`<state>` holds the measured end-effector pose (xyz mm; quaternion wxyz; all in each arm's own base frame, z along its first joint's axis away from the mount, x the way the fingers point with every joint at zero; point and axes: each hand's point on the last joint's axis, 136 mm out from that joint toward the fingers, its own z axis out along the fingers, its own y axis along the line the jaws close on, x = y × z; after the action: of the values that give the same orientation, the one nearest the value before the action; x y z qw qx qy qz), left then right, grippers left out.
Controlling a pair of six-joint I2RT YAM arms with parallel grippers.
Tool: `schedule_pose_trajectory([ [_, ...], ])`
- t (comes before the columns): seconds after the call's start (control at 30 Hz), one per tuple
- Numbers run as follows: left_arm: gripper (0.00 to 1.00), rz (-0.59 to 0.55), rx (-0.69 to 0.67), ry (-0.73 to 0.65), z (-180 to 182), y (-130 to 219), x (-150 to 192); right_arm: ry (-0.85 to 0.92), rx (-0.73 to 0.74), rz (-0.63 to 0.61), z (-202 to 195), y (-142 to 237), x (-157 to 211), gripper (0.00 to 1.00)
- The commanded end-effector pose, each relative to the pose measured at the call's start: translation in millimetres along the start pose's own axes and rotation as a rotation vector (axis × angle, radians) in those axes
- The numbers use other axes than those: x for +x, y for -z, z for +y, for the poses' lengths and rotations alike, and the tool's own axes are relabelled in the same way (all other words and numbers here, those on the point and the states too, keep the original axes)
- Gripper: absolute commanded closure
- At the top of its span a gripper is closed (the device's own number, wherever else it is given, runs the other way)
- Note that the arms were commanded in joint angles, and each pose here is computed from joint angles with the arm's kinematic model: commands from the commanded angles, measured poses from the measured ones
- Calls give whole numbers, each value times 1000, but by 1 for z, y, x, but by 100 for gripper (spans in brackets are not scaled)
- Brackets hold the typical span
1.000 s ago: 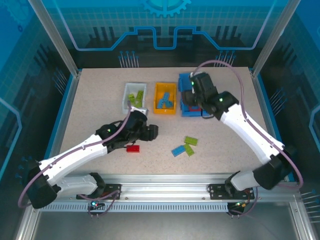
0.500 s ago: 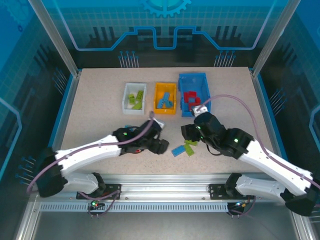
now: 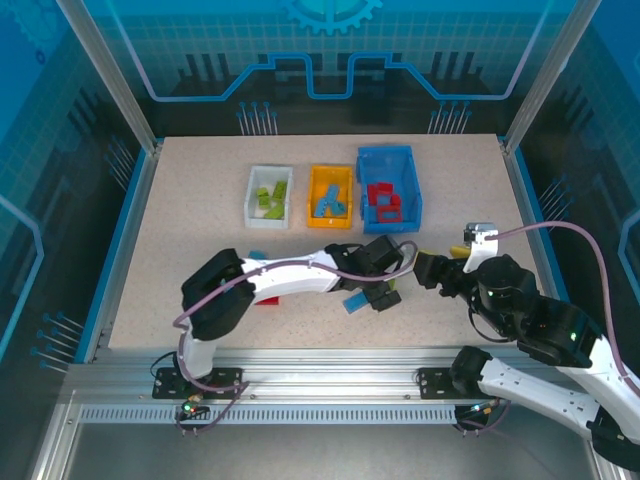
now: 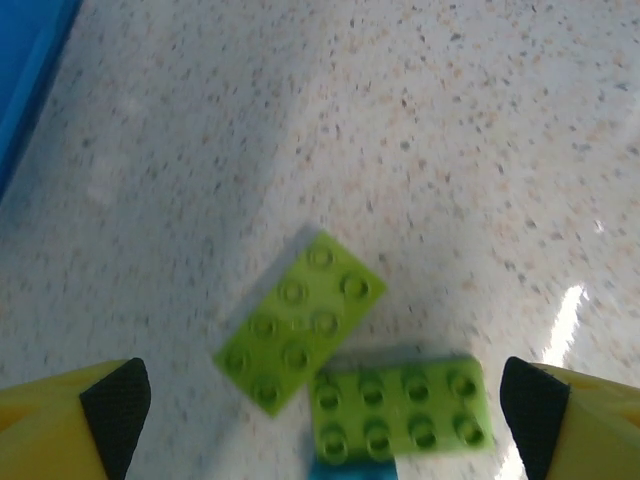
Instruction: Sort the legos into containers by color
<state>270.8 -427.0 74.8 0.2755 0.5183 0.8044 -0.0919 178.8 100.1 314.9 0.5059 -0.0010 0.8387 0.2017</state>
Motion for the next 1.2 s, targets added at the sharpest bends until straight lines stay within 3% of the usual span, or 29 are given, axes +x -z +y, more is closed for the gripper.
schedule_pose_trajectory([
  [0.0, 4, 42, 16, -114, 2, -18, 0, -17, 10, 0, -4, 7, -1, 19],
  [0.4, 7, 108, 21, -126, 16, -47, 6, -8, -9, 28, 5, -2, 4, 19],
  [0.73, 33, 158, 60, -112, 15, -62, 17, -18, -4, 35, 3, -3, 7, 19],
  [0.93, 61, 124, 35, -90, 23, -59, 11, -15, -17, 45, 7, -7, 9, 20],
  [1.03, 67, 65, -4, -65, 34, -46, -3, 1, -63, 51, 17, -9, 9, 20],
  [1.17, 70, -46, -69, 52, 64, -1, -27, 48, -186, 64, 44, -11, 9, 21],
])
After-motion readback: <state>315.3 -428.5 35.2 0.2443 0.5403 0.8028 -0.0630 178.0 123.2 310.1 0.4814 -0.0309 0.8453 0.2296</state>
